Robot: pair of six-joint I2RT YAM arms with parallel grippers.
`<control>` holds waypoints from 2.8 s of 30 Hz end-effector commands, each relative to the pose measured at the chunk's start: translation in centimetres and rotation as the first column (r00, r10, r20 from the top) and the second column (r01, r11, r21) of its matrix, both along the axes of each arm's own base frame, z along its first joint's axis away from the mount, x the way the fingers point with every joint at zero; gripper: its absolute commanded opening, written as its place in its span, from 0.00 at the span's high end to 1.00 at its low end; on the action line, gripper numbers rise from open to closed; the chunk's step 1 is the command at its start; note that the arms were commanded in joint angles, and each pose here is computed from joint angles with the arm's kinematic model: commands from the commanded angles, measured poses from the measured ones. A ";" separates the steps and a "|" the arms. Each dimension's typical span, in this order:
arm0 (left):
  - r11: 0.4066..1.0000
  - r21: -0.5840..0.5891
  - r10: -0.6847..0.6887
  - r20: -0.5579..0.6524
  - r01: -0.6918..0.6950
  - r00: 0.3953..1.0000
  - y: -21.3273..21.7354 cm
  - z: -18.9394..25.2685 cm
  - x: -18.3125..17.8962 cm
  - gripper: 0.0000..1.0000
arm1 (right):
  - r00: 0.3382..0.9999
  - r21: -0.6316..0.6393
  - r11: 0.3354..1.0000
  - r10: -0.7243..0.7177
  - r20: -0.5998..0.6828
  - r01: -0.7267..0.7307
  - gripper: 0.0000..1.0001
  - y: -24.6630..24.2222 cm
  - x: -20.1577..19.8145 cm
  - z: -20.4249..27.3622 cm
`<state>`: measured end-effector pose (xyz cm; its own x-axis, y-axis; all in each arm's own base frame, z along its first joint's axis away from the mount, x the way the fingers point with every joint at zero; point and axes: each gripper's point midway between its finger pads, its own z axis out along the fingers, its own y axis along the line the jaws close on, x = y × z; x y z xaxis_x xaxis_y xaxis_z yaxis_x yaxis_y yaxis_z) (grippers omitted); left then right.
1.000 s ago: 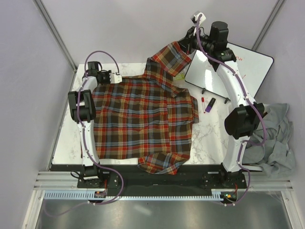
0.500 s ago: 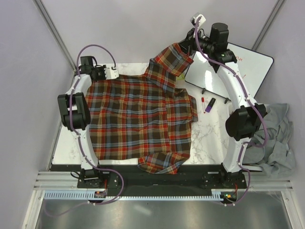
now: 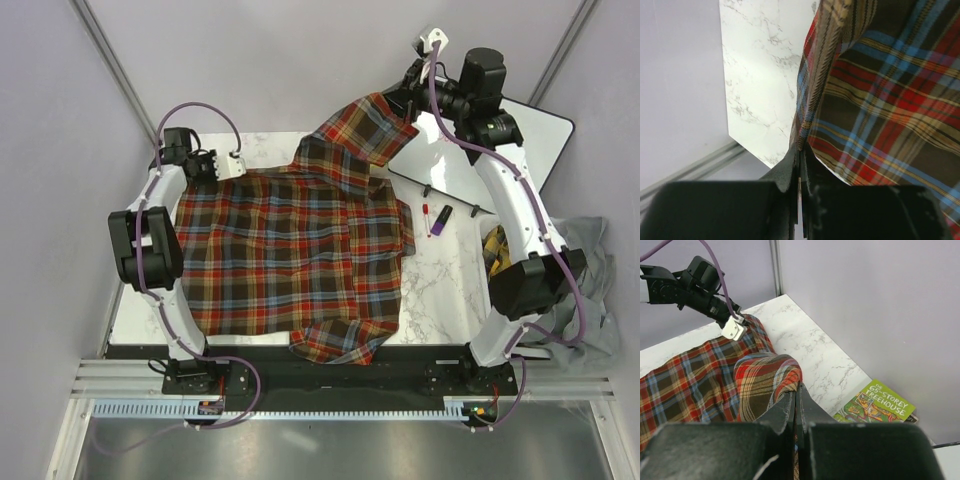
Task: Fold and stack the long sleeve shirts
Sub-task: Fold the shirt
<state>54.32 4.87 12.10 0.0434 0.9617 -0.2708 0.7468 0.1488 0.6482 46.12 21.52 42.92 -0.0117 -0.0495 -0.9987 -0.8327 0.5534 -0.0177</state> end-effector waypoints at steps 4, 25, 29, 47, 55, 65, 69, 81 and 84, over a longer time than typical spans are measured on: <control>0.994 0.026 0.105 -0.044 -0.104 0.994 1.3 2.5 -4.4 0.98 | 0.999 -0.039 0.999 0.039 0.016 -0.038 1.00 -0.5 -3.5 -0.2; 0.985 0.129 0.148 -0.270 -0.116 0.952 1.8 -2.0 -14.8 0.97 | 0.991 -0.118 0.987 0.101 -0.085 -0.111 1.00 -0.9 -7.1 -5.1; 0.986 0.121 0.151 -0.337 -0.116 0.929 1.6 -3.9 -16.1 0.95 | 0.979 -0.101 0.982 0.141 -0.146 -0.157 1.00 -0.4 -8.2 -6.5; 0.974 -0.030 0.167 -0.569 -0.223 0.805 -0.6 -5.1 -19.7 0.51 | 0.957 -0.167 0.963 0.169 -0.236 -0.211 1.00 -0.6 -10.6 -10.7; 0.863 -0.250 0.222 -0.592 -0.439 0.775 -2.3 -2.8 -16.3 0.53 | 0.937 -0.277 0.915 0.216 -0.274 -0.292 1.00 0.9 -13.2 -15.4; 0.712 -0.279 0.405 -0.587 -0.644 0.701 -0.8 -5.0 -12.5 0.52 | 0.863 -0.344 0.817 0.327 -0.385 -0.463 1.00 6.6 -16.2 -21.0; 0.690 -0.230 0.431 -0.632 -0.686 0.644 -0.6 -7.7 -13.0 0.52 | 0.832 -0.346 0.789 0.344 -0.434 -0.507 1.00 8.8 -17.2 -22.9; 0.642 -0.431 0.246 -0.667 -0.634 0.703 -5.0 -4.7 -13.9 0.44 | 0.811 -0.320 0.788 0.350 -0.469 -0.525 1.00 14.9 -16.4 -24.1; 0.609 -0.478 0.242 -0.647 -0.632 0.723 -5.3 -3.1 -13.3 0.44 | 0.817 -0.350 0.783 0.322 -0.478 -0.514 1.00 15.1 -16.1 -25.5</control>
<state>39.58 1.35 4.39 -0.7128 0.4837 -0.5079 0.6252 0.7664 -0.1476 28.94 35.33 16.97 -0.2611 -0.5873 -0.7661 -0.9650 0.1385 0.2227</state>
